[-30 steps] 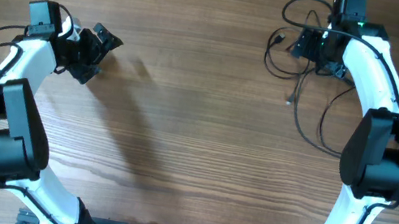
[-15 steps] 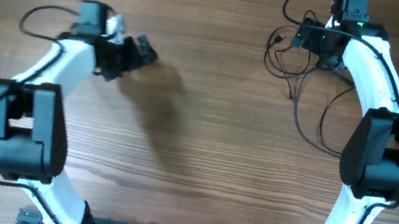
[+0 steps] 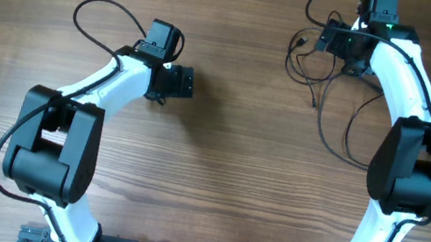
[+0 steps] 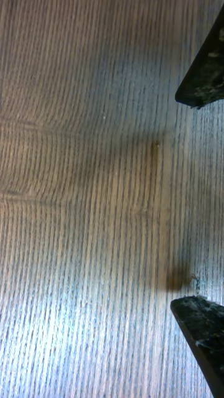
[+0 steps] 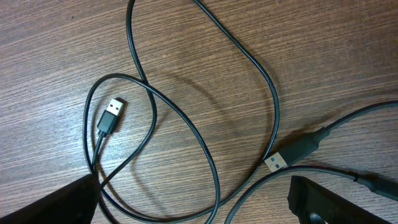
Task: Untangle cables
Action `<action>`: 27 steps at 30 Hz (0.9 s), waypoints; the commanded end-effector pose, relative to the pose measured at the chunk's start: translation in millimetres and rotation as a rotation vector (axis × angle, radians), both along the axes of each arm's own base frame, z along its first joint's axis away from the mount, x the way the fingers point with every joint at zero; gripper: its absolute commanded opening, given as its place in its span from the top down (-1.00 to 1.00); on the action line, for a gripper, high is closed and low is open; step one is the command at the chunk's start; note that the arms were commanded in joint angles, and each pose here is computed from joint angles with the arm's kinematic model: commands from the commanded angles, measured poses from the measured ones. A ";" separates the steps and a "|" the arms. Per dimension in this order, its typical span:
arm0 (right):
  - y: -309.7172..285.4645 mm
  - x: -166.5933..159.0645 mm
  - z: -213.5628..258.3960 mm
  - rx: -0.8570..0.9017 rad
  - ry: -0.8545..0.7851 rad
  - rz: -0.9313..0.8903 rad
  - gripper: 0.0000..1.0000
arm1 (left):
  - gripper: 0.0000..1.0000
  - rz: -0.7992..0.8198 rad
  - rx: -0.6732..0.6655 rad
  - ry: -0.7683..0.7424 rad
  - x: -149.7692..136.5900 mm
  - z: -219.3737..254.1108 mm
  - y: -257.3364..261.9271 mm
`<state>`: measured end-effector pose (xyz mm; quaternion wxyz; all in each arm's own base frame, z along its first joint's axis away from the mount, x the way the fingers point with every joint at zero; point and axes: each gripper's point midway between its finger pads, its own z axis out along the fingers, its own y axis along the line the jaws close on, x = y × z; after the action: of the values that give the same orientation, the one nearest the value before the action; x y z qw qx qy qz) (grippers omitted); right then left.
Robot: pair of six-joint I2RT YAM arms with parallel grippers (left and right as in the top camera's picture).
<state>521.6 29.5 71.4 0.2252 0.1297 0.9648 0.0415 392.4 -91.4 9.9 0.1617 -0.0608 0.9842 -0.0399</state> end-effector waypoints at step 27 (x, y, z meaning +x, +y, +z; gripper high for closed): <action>2.3 1.7 -0.8 0.000 -0.003 0.013 -0.99 | -1.00 -0.106 -0.035 -0.227 0.9 89.6 -37.8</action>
<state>521.6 29.6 71.4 0.2252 0.1295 0.9648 0.0414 390.1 -116.4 41.4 0.1981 -0.0296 0.9783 -0.0523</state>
